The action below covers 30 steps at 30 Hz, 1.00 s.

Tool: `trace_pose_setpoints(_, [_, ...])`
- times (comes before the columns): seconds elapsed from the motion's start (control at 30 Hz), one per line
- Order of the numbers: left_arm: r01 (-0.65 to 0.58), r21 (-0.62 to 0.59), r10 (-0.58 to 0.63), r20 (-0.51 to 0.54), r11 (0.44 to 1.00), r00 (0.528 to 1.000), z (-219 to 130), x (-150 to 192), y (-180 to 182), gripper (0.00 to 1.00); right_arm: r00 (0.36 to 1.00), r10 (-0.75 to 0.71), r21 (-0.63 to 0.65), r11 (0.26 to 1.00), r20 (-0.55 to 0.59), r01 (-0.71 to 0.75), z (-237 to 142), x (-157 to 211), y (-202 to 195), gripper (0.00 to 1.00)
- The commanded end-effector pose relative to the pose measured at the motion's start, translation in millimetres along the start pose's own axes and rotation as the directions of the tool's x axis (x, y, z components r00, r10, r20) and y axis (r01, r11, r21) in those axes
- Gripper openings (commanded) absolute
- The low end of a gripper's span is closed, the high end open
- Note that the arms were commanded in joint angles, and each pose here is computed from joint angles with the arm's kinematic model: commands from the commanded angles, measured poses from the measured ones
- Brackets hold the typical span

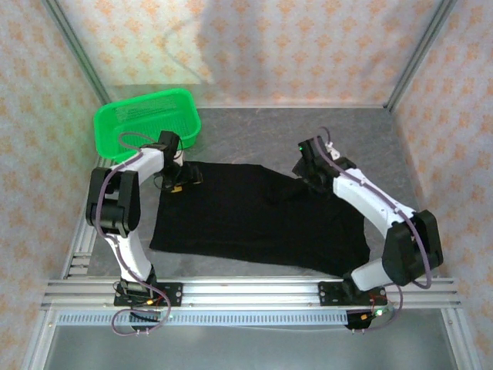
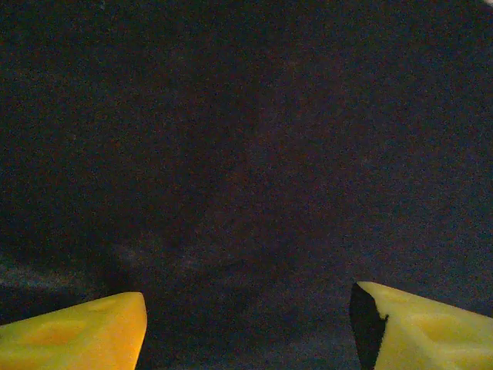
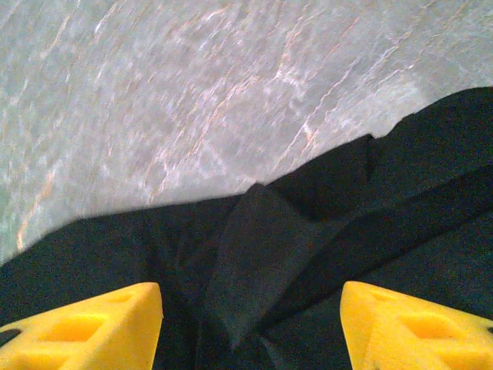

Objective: Fold and stack the t-shirts

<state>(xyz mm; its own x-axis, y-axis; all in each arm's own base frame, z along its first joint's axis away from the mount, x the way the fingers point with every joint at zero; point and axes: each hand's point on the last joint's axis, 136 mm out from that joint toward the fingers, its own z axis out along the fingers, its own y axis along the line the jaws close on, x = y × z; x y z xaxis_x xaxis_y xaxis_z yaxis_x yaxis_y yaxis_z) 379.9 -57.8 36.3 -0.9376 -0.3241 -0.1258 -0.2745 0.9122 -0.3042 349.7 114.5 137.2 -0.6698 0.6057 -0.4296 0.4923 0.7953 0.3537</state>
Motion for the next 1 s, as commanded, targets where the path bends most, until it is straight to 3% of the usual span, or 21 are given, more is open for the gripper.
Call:
trace_pose_setpoints(0.0, [0.005,0.052,-0.007,0.041,0.999,0.999,-27.7,-5.8,-12.2,0.72,0.990,0.126,-0.051,0.990,-0.059,-0.129,22.1,-1.5,0.3,0.62])
trace_pose_setpoints(0.17, [-0.011,0.113,0.002,0.086,0.994,0.996,-50.7,-13.0,-28.4,0.73,0.951,0.278,-0.097,0.951,-0.134,-0.292,52.0,-9.1,0.8,0.59])
trace_pose_setpoints(0.5, [-0.050,0.134,0.027,0.169,0.990,0.985,-98.7,-23.2,-43.7,0.74,0.891,0.404,0.032,0.913,-0.210,-0.406,79.1,6.4,-31.8,0.49])
trace_pose_setpoints(0.83, [-0.049,0.103,0.032,0.160,0.993,0.987,-98.4,-18.8,-37.3,0.74,0.872,0.431,0.095,0.902,-0.233,-0.420,85.5,25.7,-57.8,0.28])
trace_pose_setpoints(0.97, [-0.054,0.091,0.040,0.150,0.994,0.988,-96.0,-14.9,-34.0,0.74,0.878,0.425,0.093,0.905,-0.220,-0.415,81.4,23.3,-60.5,0.10])
